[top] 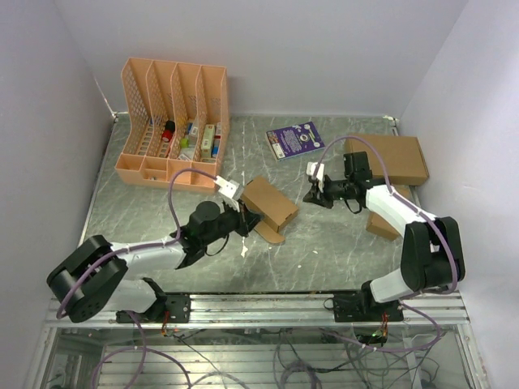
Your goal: Fold the paper box
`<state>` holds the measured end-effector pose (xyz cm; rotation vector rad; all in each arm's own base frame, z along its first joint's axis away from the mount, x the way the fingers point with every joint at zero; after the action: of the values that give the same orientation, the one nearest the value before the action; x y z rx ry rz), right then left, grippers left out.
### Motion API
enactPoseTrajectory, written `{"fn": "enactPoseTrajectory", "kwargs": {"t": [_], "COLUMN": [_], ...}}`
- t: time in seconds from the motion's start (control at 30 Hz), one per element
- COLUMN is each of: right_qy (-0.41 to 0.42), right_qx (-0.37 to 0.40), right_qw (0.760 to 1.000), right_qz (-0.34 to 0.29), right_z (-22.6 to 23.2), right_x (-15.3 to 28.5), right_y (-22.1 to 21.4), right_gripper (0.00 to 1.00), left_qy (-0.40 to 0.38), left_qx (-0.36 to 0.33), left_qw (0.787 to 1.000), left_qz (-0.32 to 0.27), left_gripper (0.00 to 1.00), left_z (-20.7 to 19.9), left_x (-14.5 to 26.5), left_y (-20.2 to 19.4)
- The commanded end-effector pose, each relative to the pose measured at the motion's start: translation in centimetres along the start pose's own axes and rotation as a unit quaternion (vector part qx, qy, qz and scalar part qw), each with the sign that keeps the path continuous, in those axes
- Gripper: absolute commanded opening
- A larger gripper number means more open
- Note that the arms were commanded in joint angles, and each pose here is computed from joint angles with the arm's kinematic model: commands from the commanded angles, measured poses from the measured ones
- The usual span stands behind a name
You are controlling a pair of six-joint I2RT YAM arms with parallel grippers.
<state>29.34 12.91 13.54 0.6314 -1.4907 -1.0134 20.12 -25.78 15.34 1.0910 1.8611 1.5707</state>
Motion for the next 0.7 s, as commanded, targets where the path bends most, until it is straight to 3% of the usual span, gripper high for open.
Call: {"fn": "enactPoseTrajectory", "kwargs": {"t": [0.0,0.27,0.5,0.67], "right_qy": [-0.11,-0.099,-0.122,-0.117], "right_qx": [-0.077,-0.144,-0.211,-0.235], "right_qw": [0.991,0.983,0.968,0.962], "right_qz": [0.016,0.049,0.065,0.074], "right_z": [-3.5,-3.4,-3.8,-3.6], "right_x": [0.4,-1.9,-3.3,-4.2], "right_y": [-0.8,-2.8,-3.1,-3.5], "right_gripper": [0.0,0.0,0.0,0.0], "left_qy": [0.05,0.135,0.218,0.248], "left_qx": [0.033,0.086,0.181,0.192], "left_qw": [0.997,0.981,0.955,0.945], "left_qz": [0.057,0.105,0.091,0.091], "left_gripper": [0.07,0.07,0.07,0.07], "left_z": [0.0,-2.2,-2.2,-2.0], "left_x": [0.0,-0.9,-2.6,-4.9], "left_y": [-3.0,-6.1,-7.3,-7.2]}}
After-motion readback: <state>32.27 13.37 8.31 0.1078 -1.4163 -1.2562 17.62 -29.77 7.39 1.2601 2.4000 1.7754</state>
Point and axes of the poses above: each gripper's point midway between its finger pads, its own x axis back along the fingers, its own z axis along the line the jaws close on, y = z × x, the point moved 6 cm from there along x, back along the fingers, and after that the axes turned 12 degrees about -x, right-handed, at the moved point
